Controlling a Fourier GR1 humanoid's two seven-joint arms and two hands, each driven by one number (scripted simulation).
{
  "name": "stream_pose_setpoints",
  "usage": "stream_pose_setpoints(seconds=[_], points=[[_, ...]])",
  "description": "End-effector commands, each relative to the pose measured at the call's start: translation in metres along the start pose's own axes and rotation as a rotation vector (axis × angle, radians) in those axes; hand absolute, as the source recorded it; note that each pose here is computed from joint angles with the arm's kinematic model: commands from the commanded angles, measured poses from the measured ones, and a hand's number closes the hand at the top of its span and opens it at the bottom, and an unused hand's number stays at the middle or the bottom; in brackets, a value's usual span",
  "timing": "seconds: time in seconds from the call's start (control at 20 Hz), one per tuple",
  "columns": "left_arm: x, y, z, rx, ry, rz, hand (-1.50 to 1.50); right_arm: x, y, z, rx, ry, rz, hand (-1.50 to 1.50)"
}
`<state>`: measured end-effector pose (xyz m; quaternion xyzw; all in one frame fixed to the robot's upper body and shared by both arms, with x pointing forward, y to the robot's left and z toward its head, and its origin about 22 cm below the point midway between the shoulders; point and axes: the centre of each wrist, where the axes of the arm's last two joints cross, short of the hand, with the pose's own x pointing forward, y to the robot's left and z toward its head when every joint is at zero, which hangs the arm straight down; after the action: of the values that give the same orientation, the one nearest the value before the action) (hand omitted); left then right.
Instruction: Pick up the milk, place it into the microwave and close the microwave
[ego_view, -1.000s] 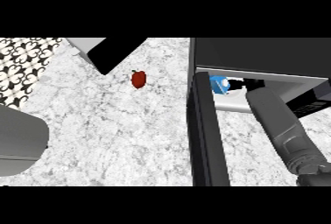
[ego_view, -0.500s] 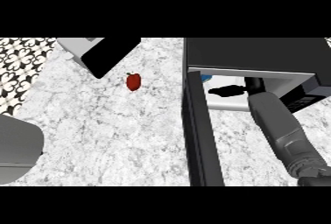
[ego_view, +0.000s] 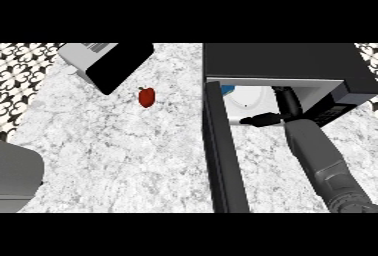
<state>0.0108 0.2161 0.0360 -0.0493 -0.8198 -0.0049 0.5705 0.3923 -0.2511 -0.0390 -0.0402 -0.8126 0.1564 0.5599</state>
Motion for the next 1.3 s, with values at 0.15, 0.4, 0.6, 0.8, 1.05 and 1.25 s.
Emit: stream_pose_setpoints(seconds=[0.15, 0.4, 0.6, 0.8, 1.05, 1.25], points=[[0.004, -0.014, -0.023, -0.068, 0.017, 0.001, -1.50, -0.023, 0.003, 0.045, 0.021, 0.011, -0.087, -1.50], [-0.015, -0.035, -0.038, -0.122, 0.046, 0.035, -1.50, -0.034, -0.019, 0.078, 0.030, 0.030, -0.115, -1.50], [-0.021, -0.037, -0.050, -0.170, 0.087, 0.019, 1.50, -0.046, -0.017, 0.122, 0.046, 0.040, -0.181, -1.50], [-0.023, -0.044, -0.069, -0.253, 0.135, -0.013, 1.50, -0.041, -0.032, 0.136, 0.053, 0.009, -0.183, -1.50], [-0.054, -0.068, -0.080, -0.322, 0.162, -0.046, 1.50, -0.034, -0.044, 0.176, 0.025, 0.027, -0.177, -1.50], [-0.061, -0.082, -0.125, -0.337, 0.161, -0.104, 1.50, -0.016, -0.072, 0.202, -0.023, 0.015, -0.123, -1.50]])
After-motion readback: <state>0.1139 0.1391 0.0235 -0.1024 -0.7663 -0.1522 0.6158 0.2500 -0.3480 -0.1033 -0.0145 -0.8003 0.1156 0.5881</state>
